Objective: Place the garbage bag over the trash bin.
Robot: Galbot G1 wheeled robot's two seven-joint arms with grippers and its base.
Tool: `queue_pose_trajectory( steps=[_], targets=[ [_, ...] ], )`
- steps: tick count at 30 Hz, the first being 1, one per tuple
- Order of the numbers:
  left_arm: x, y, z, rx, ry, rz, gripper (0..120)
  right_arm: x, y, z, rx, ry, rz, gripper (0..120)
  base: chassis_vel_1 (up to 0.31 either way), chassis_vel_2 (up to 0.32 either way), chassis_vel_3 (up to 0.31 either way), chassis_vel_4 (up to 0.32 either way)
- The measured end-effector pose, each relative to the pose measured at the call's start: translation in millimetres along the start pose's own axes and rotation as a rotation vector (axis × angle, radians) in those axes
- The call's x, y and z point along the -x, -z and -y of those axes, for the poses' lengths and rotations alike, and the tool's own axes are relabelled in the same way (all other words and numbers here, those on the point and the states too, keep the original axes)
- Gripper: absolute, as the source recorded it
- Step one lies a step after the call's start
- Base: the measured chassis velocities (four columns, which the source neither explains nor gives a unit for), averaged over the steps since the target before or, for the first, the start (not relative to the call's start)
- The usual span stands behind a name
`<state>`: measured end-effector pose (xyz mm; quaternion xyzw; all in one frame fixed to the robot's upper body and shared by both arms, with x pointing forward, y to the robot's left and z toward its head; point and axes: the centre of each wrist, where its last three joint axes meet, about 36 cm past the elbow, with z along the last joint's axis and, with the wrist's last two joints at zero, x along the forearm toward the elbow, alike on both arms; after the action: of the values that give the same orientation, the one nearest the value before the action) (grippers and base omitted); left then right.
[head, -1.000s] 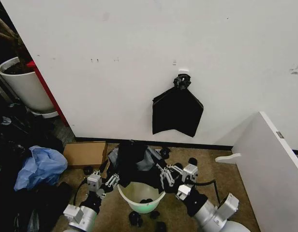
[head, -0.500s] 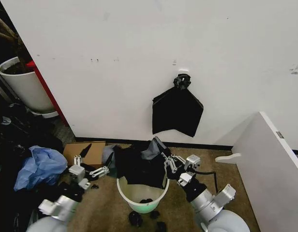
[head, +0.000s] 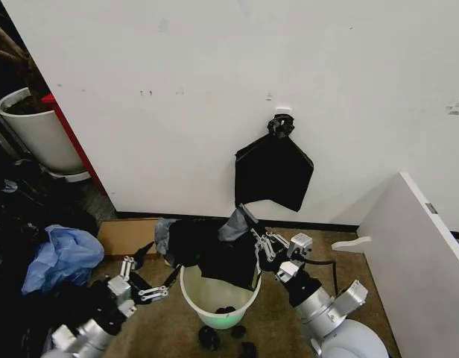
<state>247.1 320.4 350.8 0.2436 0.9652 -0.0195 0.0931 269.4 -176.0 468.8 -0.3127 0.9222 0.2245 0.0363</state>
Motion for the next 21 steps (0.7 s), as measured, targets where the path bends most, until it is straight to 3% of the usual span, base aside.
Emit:
queue_pose_trajectory(
  steps=[4, 7, 15, 21],
  targets=[
    [-2, -13, 2, -0.007, 0.106, -0.006, 100, 1, 4, 2, -0.008, 0.0, 0.012, 0, 0.0, 0.0, 0.0, 0.0],
    [0, -19, -5, -0.031, 0.129, -0.009, 100, 0, 6, 1, -0.01, 0.006, 0.012, 0, 0.0, 0.0, 0.0, 0.0],
    [23, -47, -47, -0.115, -0.005, -0.014, 100, -1, 3, -2, -0.003, 0.021, 0.001, 0, 0.0, 0.0, 0.0, 0.0],
    [43, -62, -57, -0.159, -0.022, -0.013, 100, -3, 4, -5, -0.002, 0.026, -0.001, 0, 0.0, 0.0, 0.0, 0.0]
  ],
)
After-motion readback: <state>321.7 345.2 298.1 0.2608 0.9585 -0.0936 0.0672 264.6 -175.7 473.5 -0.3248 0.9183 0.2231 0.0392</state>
